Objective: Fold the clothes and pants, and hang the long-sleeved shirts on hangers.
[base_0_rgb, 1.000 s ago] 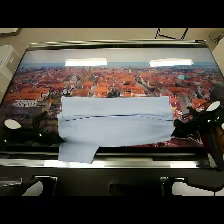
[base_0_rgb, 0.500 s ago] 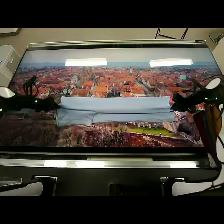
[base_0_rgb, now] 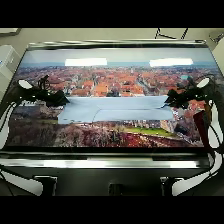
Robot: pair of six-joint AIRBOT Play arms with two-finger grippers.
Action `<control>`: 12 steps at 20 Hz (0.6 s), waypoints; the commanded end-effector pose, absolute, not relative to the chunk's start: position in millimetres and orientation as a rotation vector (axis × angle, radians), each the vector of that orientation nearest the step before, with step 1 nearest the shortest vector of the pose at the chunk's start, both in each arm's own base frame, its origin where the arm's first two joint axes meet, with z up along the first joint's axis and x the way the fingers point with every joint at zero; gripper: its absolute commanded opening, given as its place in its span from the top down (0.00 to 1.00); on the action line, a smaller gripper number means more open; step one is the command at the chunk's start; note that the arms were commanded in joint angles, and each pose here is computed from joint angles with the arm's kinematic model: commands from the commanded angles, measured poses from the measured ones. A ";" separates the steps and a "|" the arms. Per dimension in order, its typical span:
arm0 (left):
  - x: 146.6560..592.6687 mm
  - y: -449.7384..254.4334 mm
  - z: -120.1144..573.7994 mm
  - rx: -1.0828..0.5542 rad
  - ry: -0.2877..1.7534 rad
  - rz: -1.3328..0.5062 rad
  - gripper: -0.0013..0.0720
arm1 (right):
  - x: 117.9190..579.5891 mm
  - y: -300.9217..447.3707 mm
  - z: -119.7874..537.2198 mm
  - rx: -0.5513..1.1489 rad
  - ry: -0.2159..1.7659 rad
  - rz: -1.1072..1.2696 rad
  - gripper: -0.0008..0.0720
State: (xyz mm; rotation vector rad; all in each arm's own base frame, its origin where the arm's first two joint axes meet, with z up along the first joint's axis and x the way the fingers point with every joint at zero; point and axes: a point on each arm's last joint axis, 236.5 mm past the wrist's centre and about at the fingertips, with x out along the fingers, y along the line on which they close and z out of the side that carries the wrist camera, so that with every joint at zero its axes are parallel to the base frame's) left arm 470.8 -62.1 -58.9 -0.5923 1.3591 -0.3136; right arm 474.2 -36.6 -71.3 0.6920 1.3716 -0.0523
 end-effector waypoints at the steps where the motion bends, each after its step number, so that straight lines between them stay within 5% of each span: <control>1: 458.0 -57.6 -44.3 -0.580 1.421 -0.382 0.40 | 461.4 -43.9 -66.4 0.598 1.437 -0.037 0.31; 3: 453.4 -48.6 -17.5 -0.571 1.402 -0.396 0.40 | 450.3 -66.1 -76.1 0.494 1.478 -0.099 0.02; 9: 452.1 -45.9 53.5 -0.505 1.246 -0.402 0.40 | 456.4 -31.2 -98.8 0.640 1.513 0.014 0.03; 12: 449.7 -51.8 66.8 -0.483 1.221 -0.416 0.40 | 449.8 -18.5 -97.9 0.687 1.551 0.052 0.18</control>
